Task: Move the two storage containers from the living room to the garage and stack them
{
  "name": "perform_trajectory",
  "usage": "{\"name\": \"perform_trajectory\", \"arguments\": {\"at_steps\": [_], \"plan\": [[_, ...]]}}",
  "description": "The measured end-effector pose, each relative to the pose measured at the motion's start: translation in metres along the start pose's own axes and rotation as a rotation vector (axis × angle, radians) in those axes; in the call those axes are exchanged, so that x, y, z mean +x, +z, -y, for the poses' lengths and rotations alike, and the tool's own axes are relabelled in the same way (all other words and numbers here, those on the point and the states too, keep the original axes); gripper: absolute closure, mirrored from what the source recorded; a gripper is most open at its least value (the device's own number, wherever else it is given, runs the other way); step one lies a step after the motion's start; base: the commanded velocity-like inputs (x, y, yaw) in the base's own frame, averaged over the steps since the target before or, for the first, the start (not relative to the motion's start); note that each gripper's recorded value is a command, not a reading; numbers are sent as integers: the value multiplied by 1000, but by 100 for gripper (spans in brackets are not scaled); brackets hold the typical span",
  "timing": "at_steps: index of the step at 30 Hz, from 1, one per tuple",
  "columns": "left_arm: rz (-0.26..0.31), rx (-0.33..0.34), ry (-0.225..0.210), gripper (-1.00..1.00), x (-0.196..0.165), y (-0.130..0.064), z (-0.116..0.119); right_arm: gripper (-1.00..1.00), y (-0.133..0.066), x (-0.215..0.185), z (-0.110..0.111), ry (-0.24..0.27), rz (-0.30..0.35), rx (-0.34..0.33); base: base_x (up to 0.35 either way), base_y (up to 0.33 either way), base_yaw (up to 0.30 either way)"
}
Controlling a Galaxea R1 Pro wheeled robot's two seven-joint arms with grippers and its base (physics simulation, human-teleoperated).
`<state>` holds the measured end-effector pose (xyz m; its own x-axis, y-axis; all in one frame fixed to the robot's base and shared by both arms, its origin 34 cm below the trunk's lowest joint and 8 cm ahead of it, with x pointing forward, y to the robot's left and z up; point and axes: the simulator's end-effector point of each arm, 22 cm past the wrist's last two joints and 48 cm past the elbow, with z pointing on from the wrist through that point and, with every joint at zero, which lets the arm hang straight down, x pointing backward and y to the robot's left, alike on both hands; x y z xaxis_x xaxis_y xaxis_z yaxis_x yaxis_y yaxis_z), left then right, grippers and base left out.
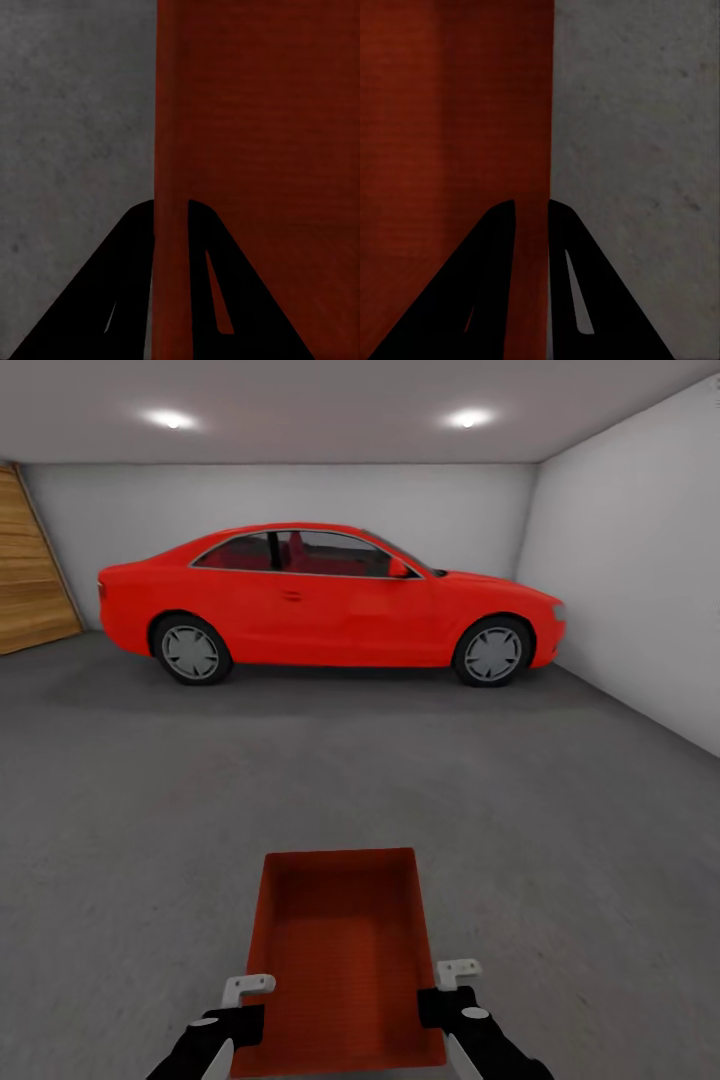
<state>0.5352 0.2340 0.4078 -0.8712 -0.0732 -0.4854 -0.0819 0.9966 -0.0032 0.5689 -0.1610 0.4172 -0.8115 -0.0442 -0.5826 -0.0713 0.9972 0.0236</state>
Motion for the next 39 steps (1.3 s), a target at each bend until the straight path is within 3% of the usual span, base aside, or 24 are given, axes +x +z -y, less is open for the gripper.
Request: {"name": "perform_trajectory", "arguments": {"at_steps": [39], "plan": [[0, 0, 1, 100, 0, 0, 0, 100, 0, 0, 0, 0, 0, 0, 332, 104, -241]]}}
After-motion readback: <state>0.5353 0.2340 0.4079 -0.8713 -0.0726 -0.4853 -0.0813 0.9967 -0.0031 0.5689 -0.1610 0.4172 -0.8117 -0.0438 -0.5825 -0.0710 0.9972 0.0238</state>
